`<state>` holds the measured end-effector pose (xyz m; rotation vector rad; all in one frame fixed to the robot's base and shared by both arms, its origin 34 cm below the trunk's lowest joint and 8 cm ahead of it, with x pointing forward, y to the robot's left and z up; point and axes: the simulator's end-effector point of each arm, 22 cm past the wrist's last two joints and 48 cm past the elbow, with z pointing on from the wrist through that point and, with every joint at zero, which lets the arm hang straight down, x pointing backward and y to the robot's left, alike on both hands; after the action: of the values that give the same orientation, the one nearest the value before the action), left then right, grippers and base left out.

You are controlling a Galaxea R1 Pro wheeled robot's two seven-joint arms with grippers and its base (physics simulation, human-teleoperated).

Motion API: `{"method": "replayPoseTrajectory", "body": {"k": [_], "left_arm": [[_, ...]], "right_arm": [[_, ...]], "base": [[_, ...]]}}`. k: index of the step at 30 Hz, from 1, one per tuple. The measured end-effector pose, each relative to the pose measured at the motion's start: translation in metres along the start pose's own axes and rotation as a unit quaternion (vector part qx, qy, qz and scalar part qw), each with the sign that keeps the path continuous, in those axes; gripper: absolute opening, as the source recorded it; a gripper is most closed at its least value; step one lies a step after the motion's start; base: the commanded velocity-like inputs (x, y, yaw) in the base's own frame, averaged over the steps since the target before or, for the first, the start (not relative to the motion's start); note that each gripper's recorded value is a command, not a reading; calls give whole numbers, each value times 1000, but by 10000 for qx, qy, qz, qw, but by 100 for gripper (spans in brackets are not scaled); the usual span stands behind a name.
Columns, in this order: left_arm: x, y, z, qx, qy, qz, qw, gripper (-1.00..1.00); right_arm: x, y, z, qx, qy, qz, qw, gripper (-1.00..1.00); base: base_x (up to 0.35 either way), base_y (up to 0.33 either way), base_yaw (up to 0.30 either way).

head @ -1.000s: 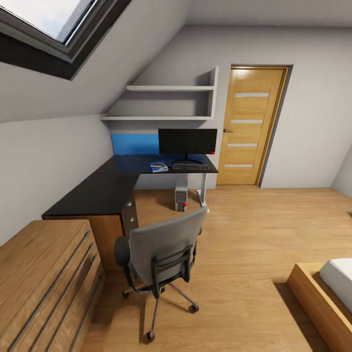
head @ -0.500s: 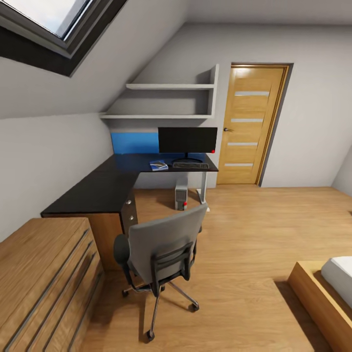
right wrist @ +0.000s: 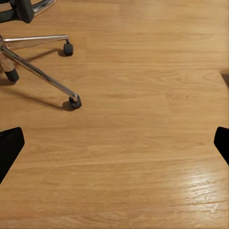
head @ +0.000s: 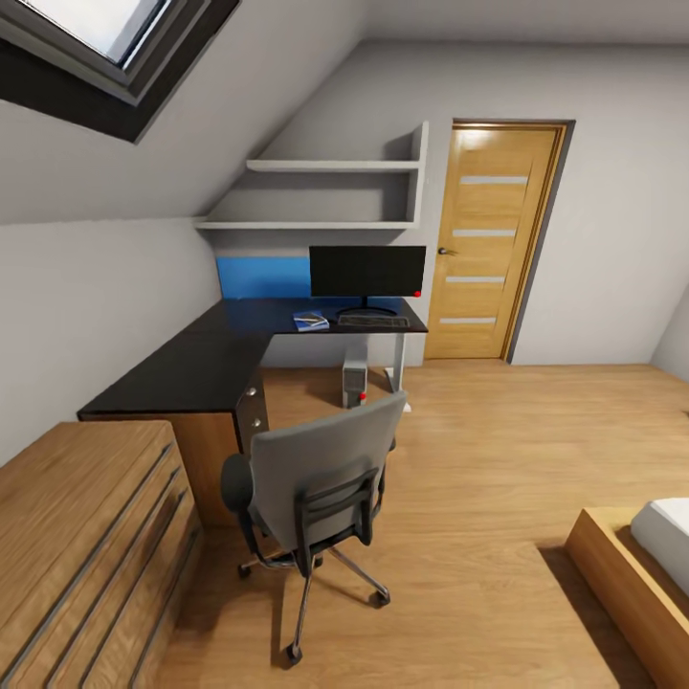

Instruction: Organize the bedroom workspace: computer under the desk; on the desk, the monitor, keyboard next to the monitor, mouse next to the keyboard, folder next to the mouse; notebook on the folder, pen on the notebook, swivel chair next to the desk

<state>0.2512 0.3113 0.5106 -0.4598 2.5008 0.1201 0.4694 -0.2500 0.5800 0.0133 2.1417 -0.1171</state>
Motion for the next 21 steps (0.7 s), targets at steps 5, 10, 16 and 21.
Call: {"method": "replayPoseTrajectory", "body": {"k": [5, 10, 16, 21], "left_arm": [[8, 0, 7, 0, 69, -6, 10000, 100], [12, 0, 13, 1, 71, -6, 10000, 100], [18, 1, 21, 1, 71, -6, 10000, 100], [23, 1, 28, 2, 70, -7, 10000, 100]], "right_arm": [[7, 1, 4, 0, -1, 0, 10000, 100], [14, 1, 9, 0, -2, 0, 10000, 100], [22, 2, 14, 0, -3, 0, 10000, 100], [29, 3, 18, 0, -4, 0, 10000, 100]], "base": [[0, 0, 0], [0, 0, 0], [0, 0, 0], [0, 0, 0]]}}
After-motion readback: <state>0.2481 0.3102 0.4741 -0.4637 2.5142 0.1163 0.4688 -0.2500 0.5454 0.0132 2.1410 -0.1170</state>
